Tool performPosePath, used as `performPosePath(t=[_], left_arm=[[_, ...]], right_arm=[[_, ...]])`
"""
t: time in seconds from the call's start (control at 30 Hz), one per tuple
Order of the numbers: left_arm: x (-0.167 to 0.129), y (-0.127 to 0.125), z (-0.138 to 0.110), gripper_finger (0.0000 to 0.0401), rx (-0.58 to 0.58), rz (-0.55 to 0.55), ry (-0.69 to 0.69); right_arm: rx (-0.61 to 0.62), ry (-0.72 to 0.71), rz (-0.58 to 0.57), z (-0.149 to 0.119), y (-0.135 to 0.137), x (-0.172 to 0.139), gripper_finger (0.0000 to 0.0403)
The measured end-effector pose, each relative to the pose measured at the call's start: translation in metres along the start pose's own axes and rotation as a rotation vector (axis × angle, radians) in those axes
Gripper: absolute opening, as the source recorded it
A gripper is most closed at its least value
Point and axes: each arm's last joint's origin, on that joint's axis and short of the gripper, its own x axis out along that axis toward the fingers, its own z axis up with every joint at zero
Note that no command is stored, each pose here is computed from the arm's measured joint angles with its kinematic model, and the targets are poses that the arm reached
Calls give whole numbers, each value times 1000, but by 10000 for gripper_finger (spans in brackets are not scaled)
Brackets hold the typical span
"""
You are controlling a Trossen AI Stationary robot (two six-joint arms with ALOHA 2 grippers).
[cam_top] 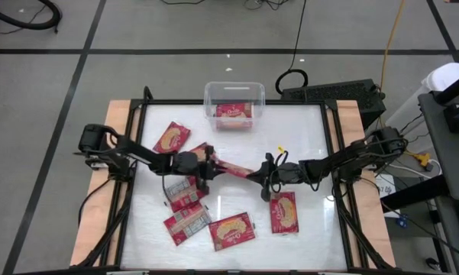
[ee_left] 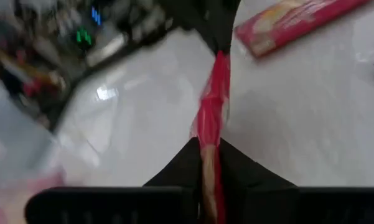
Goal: Sort popcorn bags into baskets
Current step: Put the popcorn bag into the transparent bin
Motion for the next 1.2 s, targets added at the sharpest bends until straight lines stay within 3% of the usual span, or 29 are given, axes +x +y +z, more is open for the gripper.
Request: performPosePath(t=[0.23,0.5,0.83,1.07,1.2], left_arm=[[-10,2,7,18,405,-25,24],[-24,1,36,34,737,-26,-155],[-24,4,52,18,836,-33,-257],[-20,-1,78,38,1015,-84,-343],[-18,-6,89,22,1073,-150,-332]], right_arm=[[157,37,165,8,-4,-3,77],[267,0,214,26,-12,-6,165],[291,-164,172,72,-30,-16,231],[284,37,203,100,-38,0,259],[242,84,311,110,-39,6,271]])
